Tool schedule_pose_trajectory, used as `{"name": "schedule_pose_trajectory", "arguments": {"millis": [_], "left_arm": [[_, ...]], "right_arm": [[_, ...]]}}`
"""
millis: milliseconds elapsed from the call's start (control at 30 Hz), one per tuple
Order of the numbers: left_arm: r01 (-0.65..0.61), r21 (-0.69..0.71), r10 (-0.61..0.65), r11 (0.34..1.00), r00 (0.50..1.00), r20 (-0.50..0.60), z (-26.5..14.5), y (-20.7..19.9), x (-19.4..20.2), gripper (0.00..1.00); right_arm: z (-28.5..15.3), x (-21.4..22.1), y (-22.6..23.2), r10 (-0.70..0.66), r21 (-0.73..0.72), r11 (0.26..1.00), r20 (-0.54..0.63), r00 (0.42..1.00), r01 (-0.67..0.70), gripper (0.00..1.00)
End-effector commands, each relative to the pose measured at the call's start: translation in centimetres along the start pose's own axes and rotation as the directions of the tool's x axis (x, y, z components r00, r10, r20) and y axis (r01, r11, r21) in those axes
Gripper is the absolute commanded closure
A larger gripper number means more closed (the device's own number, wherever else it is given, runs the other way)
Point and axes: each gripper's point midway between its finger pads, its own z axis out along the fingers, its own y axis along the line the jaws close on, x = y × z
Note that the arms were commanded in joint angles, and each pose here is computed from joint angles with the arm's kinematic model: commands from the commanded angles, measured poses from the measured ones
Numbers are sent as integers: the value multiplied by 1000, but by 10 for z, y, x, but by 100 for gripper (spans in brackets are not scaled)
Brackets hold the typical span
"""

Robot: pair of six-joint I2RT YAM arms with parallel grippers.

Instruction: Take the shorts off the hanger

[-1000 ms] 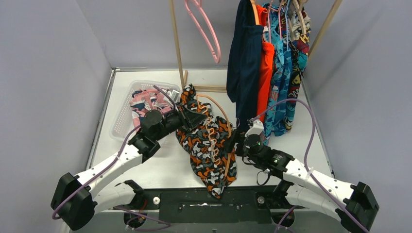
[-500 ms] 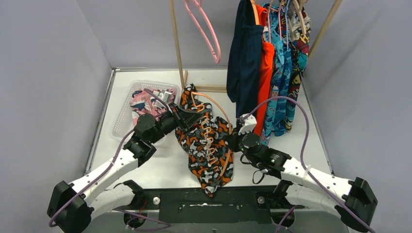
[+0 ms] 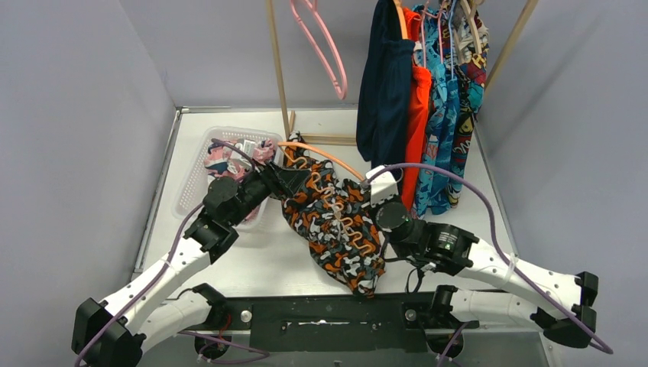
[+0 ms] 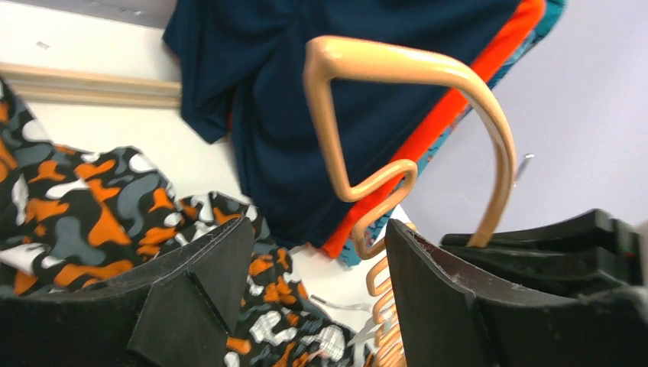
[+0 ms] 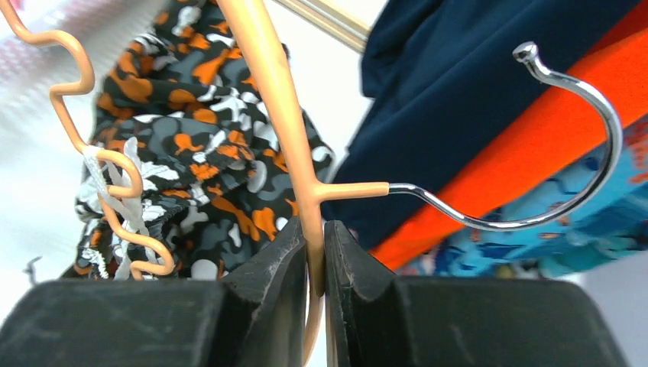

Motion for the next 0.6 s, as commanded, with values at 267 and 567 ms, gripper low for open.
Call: {"name": "schedule_pose_trajectory", "arguments": {"millis": [267, 567], "left_arm": [[33, -250, -85, 968, 976, -202, -32, 59, 66, 31], [-14, 29, 21, 999, 967, -254, -21, -1, 49, 23]], "right_arm": [[-31, -81, -51, 49, 265, 961, 134, 990, -83, 100], [-17, -70, -42, 138, 296, 938, 159, 978, -181, 100]]}}
